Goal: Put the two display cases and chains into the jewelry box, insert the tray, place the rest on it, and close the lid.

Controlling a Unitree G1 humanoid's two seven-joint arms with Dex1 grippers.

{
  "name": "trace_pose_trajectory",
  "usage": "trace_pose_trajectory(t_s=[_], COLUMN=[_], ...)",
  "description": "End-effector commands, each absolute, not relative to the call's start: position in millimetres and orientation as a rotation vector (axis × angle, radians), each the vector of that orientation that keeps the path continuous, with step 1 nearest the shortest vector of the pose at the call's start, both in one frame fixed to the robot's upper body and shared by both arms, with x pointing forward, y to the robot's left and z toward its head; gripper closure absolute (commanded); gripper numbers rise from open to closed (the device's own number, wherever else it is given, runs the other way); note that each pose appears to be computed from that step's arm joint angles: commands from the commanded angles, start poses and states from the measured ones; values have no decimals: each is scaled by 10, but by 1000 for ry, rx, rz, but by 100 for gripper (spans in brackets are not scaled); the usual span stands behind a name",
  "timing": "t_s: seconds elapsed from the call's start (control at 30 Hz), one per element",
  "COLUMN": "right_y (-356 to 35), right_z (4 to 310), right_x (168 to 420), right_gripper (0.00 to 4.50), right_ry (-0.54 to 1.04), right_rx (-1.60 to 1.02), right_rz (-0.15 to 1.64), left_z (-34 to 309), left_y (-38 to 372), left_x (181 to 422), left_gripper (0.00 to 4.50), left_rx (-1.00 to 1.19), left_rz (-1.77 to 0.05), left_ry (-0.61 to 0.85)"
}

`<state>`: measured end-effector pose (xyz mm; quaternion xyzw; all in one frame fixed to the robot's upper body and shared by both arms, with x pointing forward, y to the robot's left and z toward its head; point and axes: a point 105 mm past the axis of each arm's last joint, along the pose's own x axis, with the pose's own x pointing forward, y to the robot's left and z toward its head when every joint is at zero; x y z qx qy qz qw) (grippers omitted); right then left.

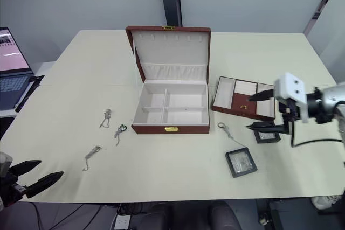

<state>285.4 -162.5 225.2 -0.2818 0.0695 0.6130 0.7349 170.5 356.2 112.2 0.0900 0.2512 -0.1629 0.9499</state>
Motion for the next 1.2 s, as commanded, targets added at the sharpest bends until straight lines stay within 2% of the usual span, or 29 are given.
trace_pose_trajectory(t_s=[0.03,0.2,0.37,0.4,0.47,0.53,0.9,1.17,1.2], right_y=[-1248,-939,-838,-828,-818,-824,-811,-822,-822], right_z=[2405,2433,2400,2395,2384,2379,2328,2309,2309], right_x=[2757,2741,2741,2742,2736,2719,2692,2680,2679], right_gripper=[1,1,1,0,0,0,0,0,0], right_ry=[93,59,44,42,40,41,38,44,44], right_rx=[-594,-570,-575,-575,-575,-572,-570,-574,-574], right_rz=[1488,1603,1645,1647,1650,1654,1649,1652,1652], left_z=[1231,1241,1226,1224,1214,1196,938,755,742], left_y=[3502,3425,3357,3346,3308,3260,3153,3105,3111], left_x=[1712,1781,1922,1955,2015,2067,2372,2402,2401], left_gripper=[0,0,0,29,58,118,118,118,135], left_rx=[202,189,172,173,170,171,200,199,200], left_rz=[-330,-336,-352,-354,-366,-380,-401,-425,-423], left_ry=[475,448,417,412,407,413,455,507,510])
